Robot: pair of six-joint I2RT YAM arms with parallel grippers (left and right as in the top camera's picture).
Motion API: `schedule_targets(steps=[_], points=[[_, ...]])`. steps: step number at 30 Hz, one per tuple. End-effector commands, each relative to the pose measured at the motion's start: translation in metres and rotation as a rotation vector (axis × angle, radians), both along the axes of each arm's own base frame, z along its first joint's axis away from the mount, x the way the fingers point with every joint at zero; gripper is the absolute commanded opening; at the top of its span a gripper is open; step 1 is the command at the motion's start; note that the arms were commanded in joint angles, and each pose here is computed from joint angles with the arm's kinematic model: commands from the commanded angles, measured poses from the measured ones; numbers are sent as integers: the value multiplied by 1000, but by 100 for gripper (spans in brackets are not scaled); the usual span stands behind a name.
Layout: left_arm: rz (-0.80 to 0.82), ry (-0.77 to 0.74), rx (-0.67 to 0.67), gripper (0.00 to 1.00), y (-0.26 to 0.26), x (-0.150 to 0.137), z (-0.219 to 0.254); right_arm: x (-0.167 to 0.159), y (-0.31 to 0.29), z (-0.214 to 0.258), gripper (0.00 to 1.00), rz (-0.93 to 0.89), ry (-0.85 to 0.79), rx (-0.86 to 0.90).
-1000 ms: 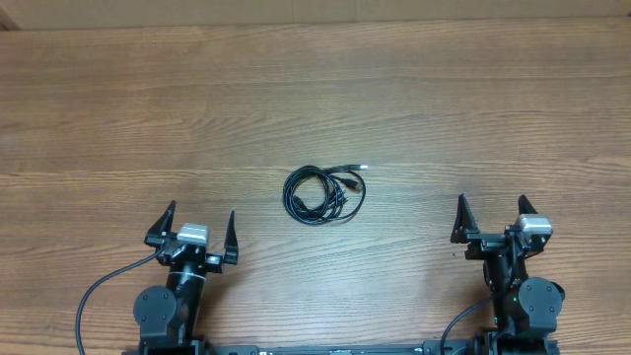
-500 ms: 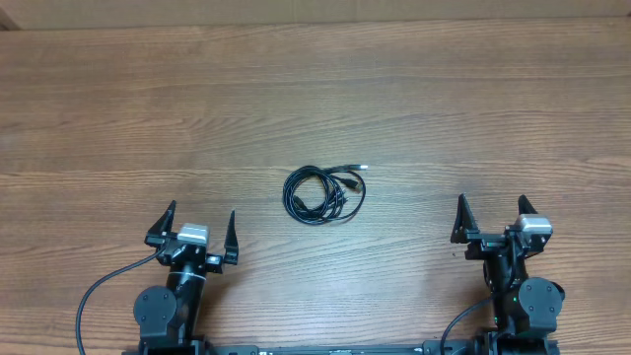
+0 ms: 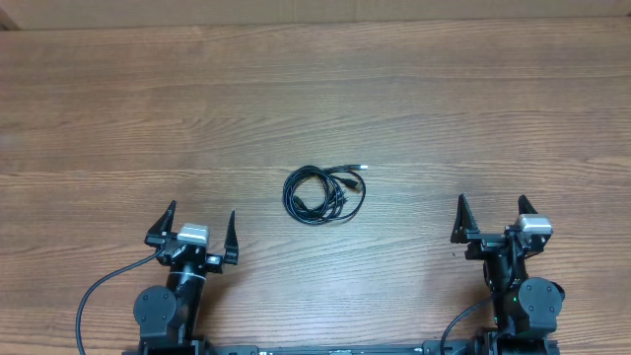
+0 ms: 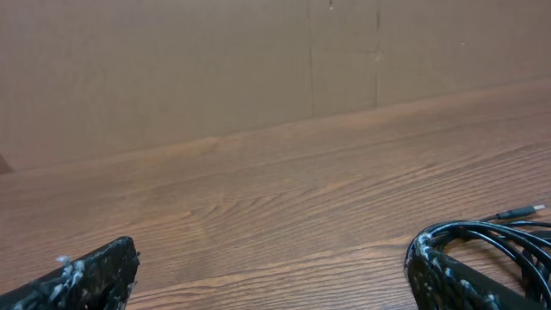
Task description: Untangle cables
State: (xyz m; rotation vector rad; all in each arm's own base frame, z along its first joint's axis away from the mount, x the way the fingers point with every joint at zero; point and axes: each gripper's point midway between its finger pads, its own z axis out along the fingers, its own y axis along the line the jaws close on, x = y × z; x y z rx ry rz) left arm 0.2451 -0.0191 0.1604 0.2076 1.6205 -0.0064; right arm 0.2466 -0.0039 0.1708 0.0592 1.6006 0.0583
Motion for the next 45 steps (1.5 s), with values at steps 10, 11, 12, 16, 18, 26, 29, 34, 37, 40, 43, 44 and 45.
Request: schedule_targets(steps=[10, 11, 12, 16, 18, 26, 29, 34, 37, 40, 43, 44, 45], points=[[-23, 1, 17, 100, -4, 0, -2, 0, -3, -1, 100, -15, -6, -5], [-23, 1, 17, 100, -4, 0, -2, 0, -3, -1, 100, -15, -6, -5], [-24, 1, 17, 100, -4, 0, -2, 0, -3, -1, 100, -15, -6, -4], [-22, 0, 17, 100, -4, 0, -2, 0, -3, -1, 100, -15, -6, -1], [-23, 1, 13, 100, -4, 0, -2, 0, -3, -1, 100, -16, -6, -1], [4, 14, -97, 100, -1, -1, 3, -4, -13, 1, 100, -77, 27, -2], [6, 33, -113, 100, -1, -3, 6, -6, -14, 6, 100, -83, 34, 9], [8, 77, -117, 100, -1, -9, 17, -8, -21, 5, 100, -128, 86, 83], [10, 120, -126, 100, -2, -13, 25, -7, -21, 9, 100, -131, 118, 101], [18, 169, -187, 99, -2, -11, 38, -3, -21, 15, 100, -134, 182, 100], [-2, 223, -210, 99, -7, -8, 48, 3, -20, 19, 100, -129, 267, 101], [-8, 244, -213, 100, -8, -7, 51, 5, -20, 21, 100, -130, 291, 101], [-12, 274, -215, 100, -9, -5, 54, 7, -20, 24, 100, -129, 328, 101]])
